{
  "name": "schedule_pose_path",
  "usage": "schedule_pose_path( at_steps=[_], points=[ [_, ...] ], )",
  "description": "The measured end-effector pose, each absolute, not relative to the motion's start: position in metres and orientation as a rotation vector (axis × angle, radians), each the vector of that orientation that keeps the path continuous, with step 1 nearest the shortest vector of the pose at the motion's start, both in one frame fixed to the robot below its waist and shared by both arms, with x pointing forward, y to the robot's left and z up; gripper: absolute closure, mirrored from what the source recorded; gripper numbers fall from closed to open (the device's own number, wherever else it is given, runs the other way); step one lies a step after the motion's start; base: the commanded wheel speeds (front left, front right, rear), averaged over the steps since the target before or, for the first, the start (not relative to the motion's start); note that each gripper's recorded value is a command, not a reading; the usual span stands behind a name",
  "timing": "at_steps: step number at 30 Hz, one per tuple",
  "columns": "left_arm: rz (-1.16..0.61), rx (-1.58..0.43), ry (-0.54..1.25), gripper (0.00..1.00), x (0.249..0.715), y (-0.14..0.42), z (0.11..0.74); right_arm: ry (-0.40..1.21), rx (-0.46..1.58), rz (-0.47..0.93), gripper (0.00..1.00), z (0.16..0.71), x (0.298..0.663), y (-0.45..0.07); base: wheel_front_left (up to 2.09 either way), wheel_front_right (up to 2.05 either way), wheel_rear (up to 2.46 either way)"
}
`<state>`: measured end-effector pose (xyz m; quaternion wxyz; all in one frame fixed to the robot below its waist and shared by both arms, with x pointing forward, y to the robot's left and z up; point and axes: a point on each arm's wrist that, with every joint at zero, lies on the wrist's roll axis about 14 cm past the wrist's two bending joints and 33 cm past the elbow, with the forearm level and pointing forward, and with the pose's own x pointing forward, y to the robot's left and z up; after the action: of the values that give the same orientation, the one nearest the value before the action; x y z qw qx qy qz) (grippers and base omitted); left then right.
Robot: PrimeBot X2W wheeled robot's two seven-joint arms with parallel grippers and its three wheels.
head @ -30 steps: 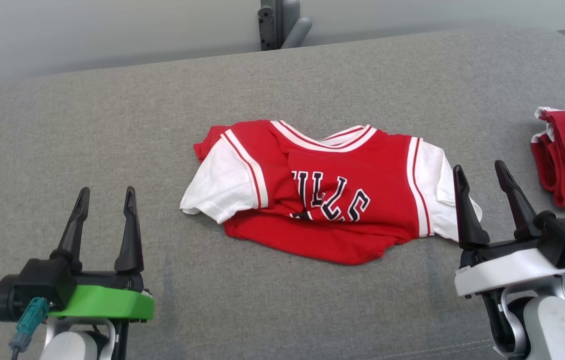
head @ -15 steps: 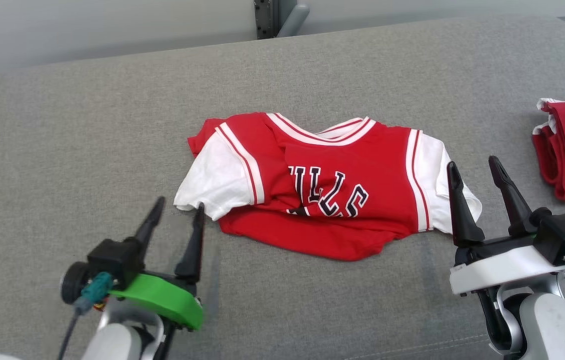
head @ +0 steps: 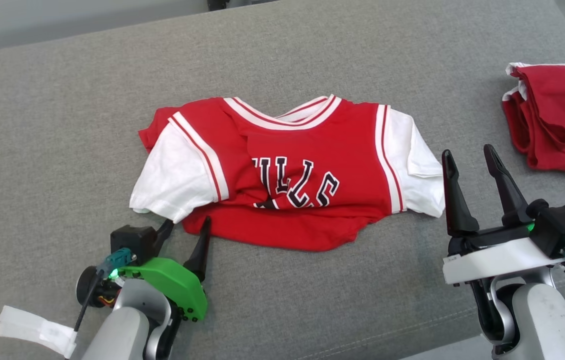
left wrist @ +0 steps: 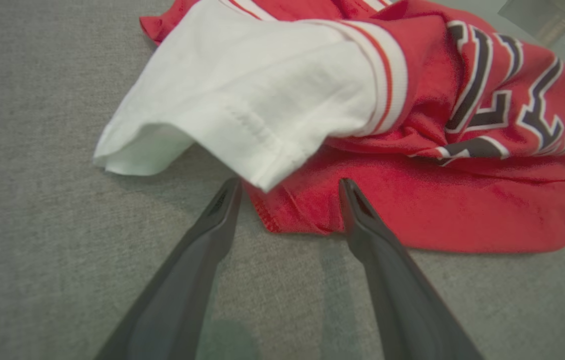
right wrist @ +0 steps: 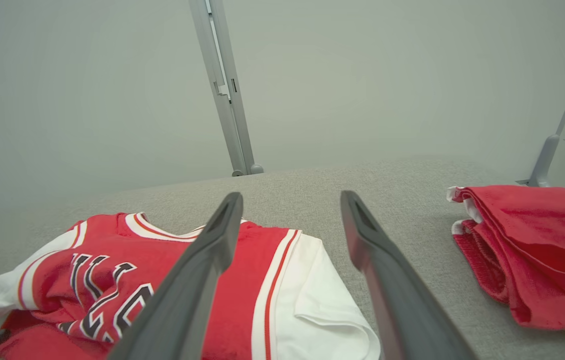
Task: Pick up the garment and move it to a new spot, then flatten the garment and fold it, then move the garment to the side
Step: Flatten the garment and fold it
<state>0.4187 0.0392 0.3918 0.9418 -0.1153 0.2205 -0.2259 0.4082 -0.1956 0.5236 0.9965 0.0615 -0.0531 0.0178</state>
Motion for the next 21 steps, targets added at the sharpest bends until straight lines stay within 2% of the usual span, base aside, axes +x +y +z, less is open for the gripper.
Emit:
schedule_pose_path(
  at_steps=[2, 3, 4, 5, 6, 12, 21],
  points=[
    [-0.452, -0.225, 0.469, 0.0, 0.424, 0.041, 0.384, -0.103, 0.123, 0.024, 0.0, 0.522, 0.408, -0.199, 0.0, 0.0, 0.0],
    [-0.444, -0.223, 0.482, 0.04, 0.427, 0.042, 0.38, -0.101, 0.124, 0.019, 0.0, 0.52, 0.409, -0.201, 0.0, 0.0, 0.0],
    [-0.438, -0.22, 0.488, 0.35, 0.429, 0.042, 0.378, -0.099, 0.125, 0.014, 0.0, 0.519, 0.408, -0.202, 0.0, 0.0, 0.0],
    [-0.429, -0.215, 0.491, 0.59, 0.432, 0.044, 0.376, -0.094, 0.125, 0.009, 0.0, 0.517, 0.408, -0.203, 0.0, 0.0, 0.0],
    [-0.419, -0.218, 0.493, 1.0, 0.435, 0.045, 0.374, -0.091, 0.124, 0.005, 0.0, 0.516, 0.408, -0.205, 0.0, 0.0, 0.0],
    [-0.401, -0.273, 0.443, 1.0, 0.443, 0.05, 0.388, -0.088, 0.127, -0.014, 0.0, 0.513, 0.407, -0.21, 0.0, 0.0, 0.0],
    [-0.438, -0.314, 0.28, 1.0, 0.431, 0.066, 0.463, -0.101, 0.158, 0.011, 0.0, 0.514, 0.416, -0.2, 0.0, 0.0, 0.0]
  ],
)
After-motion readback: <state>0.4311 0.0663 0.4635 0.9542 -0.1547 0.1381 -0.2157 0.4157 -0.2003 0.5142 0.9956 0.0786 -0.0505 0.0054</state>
